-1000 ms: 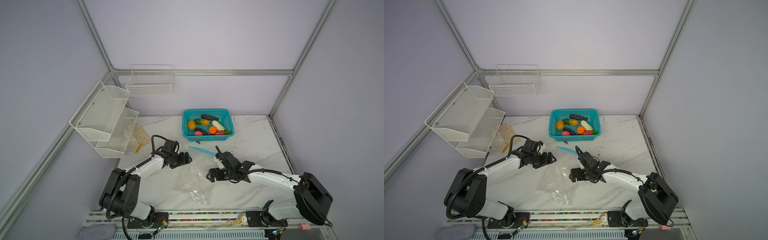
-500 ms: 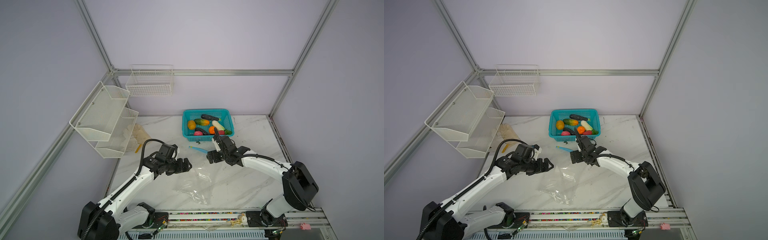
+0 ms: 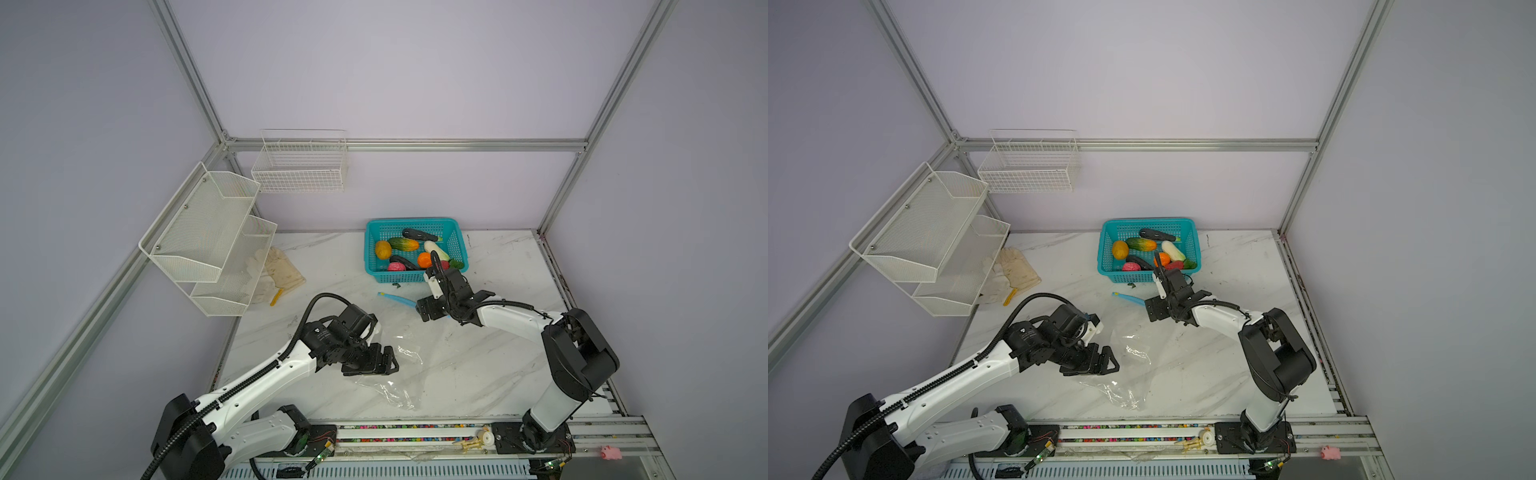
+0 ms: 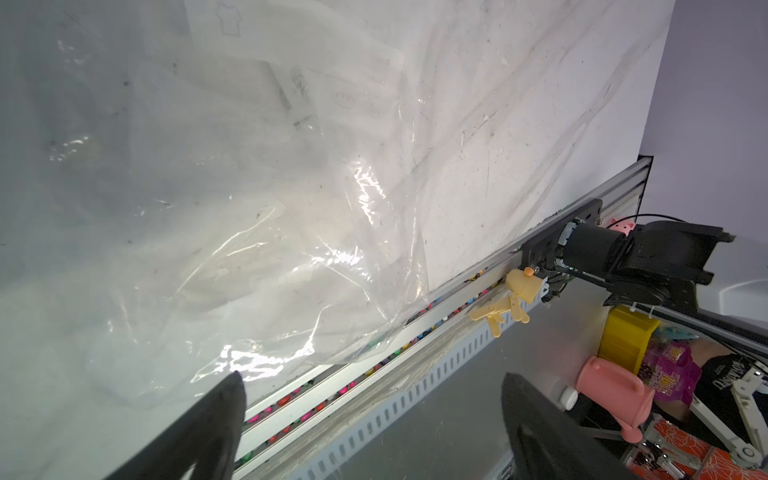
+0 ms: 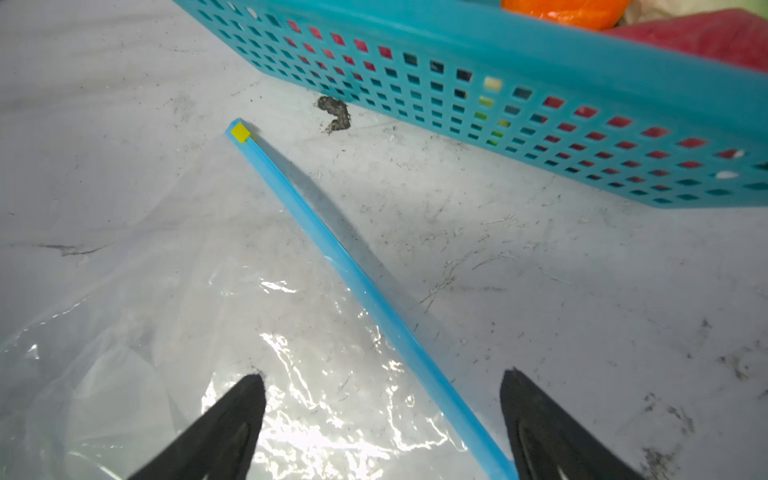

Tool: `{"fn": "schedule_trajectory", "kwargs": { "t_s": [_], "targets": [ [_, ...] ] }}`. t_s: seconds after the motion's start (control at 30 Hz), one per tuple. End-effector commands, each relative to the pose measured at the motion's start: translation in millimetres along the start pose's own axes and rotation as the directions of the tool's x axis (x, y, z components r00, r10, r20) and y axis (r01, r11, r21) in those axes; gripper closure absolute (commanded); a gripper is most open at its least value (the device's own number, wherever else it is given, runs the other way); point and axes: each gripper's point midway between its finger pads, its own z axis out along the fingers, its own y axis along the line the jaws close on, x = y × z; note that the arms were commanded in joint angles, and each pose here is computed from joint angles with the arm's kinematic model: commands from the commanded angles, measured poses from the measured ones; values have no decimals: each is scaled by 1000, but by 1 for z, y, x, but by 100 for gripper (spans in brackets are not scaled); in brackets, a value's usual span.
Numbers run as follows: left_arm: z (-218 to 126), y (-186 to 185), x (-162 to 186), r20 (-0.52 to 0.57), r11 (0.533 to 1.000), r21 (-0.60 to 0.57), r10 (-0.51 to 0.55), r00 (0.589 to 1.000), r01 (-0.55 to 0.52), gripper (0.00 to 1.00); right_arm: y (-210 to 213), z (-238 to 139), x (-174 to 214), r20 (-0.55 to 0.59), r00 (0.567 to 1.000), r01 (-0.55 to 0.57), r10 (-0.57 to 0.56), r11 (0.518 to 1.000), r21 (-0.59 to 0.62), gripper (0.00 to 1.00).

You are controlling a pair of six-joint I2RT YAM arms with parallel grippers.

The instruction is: Place the food in the zip-top bag and seal the zipper

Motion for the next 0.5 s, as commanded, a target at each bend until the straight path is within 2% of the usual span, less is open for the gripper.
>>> {"fn": "schedule_trajectory", "kwargs": {
  "t_s": [0.0, 0.27, 0.4, 0.47],
  "targets": [
    [-4, -13, 2, -20, 999, 48, -6, 1000, 7, 1, -6, 11, 14, -29, 999, 16, -16, 1000, 10, 8],
    [11, -7, 7, -63, 998, 46, -38, 997, 41, 0, -2, 12, 16, -29, 999, -19, 19, 1000, -25, 8],
    [12, -7, 7, -65, 997, 53, -47, 997, 51, 0, -8, 17, 28, -73, 989, -130, 127, 991, -39, 8],
    [9, -8, 8, -67, 997, 56, -43, 997, 47, 0, -8, 20, 37, -97, 984, -152, 147, 987, -46, 8]
  ]
}}
